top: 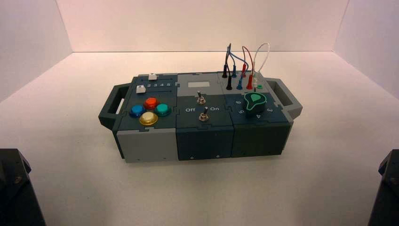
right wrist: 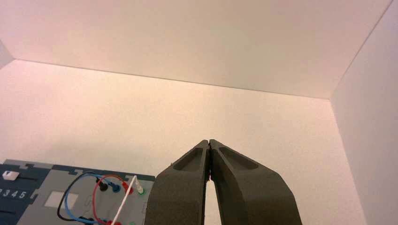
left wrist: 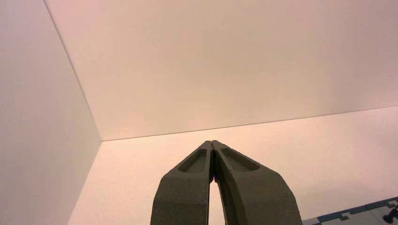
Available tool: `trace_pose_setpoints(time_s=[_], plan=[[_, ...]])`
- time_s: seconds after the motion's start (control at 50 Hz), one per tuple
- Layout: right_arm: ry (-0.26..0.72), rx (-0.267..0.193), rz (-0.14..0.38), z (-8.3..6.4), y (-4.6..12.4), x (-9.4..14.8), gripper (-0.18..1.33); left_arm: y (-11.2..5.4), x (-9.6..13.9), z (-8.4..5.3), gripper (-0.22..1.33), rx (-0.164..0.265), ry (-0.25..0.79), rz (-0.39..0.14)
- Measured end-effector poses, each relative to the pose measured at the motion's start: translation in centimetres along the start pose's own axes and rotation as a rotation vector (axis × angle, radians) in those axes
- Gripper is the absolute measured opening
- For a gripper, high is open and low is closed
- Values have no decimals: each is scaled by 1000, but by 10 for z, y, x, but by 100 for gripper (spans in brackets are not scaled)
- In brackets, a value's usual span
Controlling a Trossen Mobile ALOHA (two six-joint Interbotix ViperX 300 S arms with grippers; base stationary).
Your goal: Move the top slider to position 5.
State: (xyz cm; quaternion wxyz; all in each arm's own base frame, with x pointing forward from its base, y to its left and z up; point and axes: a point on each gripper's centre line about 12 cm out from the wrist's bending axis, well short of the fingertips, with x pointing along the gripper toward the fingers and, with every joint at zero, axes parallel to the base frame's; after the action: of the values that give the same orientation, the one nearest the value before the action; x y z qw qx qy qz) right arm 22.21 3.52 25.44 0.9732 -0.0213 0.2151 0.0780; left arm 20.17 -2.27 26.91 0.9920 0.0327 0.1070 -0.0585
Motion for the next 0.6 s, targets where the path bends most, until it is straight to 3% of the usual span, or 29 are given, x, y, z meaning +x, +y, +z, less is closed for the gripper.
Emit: trace_pose_setpoints(time_s=[0.6], plan=[[15, -7, 15, 0, 3, -2, -14, -3, 2, -4, -16, 5, 31, -17]])
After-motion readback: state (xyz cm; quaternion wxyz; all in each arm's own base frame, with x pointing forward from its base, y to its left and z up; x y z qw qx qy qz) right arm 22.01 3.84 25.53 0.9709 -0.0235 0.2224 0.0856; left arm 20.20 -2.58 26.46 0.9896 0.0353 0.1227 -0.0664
